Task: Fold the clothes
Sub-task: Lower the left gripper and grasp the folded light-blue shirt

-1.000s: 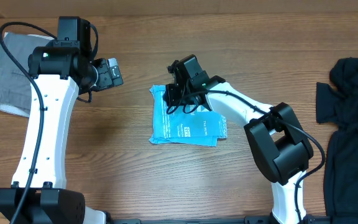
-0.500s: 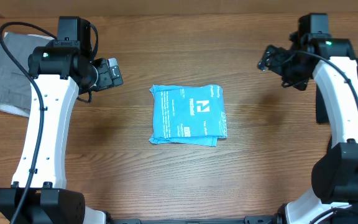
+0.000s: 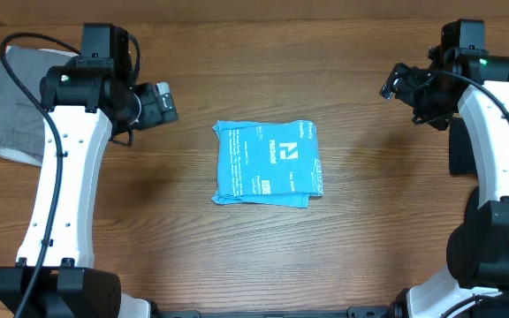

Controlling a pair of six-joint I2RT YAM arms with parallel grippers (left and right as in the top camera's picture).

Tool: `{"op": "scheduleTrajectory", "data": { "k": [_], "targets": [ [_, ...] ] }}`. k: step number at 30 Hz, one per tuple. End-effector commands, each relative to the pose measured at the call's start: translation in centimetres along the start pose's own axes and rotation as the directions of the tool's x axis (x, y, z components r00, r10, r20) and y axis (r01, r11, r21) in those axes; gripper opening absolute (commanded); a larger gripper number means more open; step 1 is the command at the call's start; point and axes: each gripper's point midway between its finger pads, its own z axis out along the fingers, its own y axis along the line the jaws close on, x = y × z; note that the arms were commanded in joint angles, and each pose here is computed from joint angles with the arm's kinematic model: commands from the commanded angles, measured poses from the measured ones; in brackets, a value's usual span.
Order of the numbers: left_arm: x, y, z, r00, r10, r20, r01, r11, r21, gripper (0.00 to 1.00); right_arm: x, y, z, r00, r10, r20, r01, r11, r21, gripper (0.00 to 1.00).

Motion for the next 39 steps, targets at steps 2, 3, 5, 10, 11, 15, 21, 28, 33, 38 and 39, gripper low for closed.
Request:
{"op": "scheduleTrajectory", "data": {
  "k": [2, 3, 5, 10, 11, 15, 21, 28, 33, 38, 39],
  "targets": [
    [4.2, -4.2, 1.5, 0.984, 0.072, -0.161, -0.042, 0.983, 0.181, 1.0, -0.1, 0.0, 0.1, 1.0, -0.009, 0.005, 0.009, 1.0, 0.004, 1.0],
    [5.0, -4.4, 2.0, 0.979, 0.086, -0.183, -0.053, 0.983, 0.178, 0.97, -0.1, 0.0, 0.1, 1.0, -0.009, 0.005, 0.009, 1.0, 0.004, 1.0],
    [8.2, -4.9, 3.7, 0.961, 0.1, -0.258, -0.069, 0.989, 0.127, 0.96, -0.1, 0.0, 0.1, 1.0, -0.009, 0.005, 0.009, 1.0, 0.004, 1.0],
    [13.3, -7.1, 7.3, 0.944, 0.113, -0.309, -0.098, 0.993, 0.062, 1.0, -0.1, 0.0, 0.1, 1.0, -0.009, 0.005, 0.009, 1.0, 0.004, 1.0],
    [14.3, -8.0, 8.2, 0.946, 0.118, -0.303, -0.101, 0.992, 0.071, 1.0, -0.1, 0.0, 0.1, 1.0, -0.009, 0.005, 0.009, 1.0, 0.004, 1.0],
    [16.4, -10.3, 10.4, 0.956, 0.089, -0.278, -0.064, 0.993, 0.098, 1.0, -0.1, 0.0, 0.1, 1.0, -0.009, 0.005, 0.009, 1.0, 0.004, 1.0],
    [16.8, -9.0, 12.2, 0.976, 0.004, -0.219, -0.003, 1.0, 0.001, 1.0, -0.1, 0.0, 0.1, 1.0, -0.009, 0.005, 0.009, 1.0, 0.004, 1.0],
    [16.2, -8.0, 13.1, 0.987, -0.015, -0.162, 0.008, 0.999, -0.045, 1.0, -0.1, 0.0, 0.1, 1.0, -0.009, 0.005, 0.009, 1.0, 0.004, 1.0],
    [17.1, -7.4, 15.2, 0.988, -0.061, -0.142, 0.056, 0.998, -0.036, 1.0, -0.1, 0.0, 0.1, 1.0, -0.009, 0.005, 0.009, 1.0, 0.004, 1.0],
    [18.2, -6.9, 17.3, 0.985, -0.074, -0.154, 0.069, 0.997, -0.036, 1.0, -0.1, 0.0, 0.1, 1.0, -0.009, 0.005, 0.009, 1.0, 0.004, 1.0],
    [18.6, -6.8, 17.9, 0.984, -0.073, -0.163, 0.068, 0.997, -0.039, 1.0, -0.1, 0.0, 0.1, 1.0, -0.009, 0.005, 0.009, 1.0, 0.004, 1.0]
  ]
}}
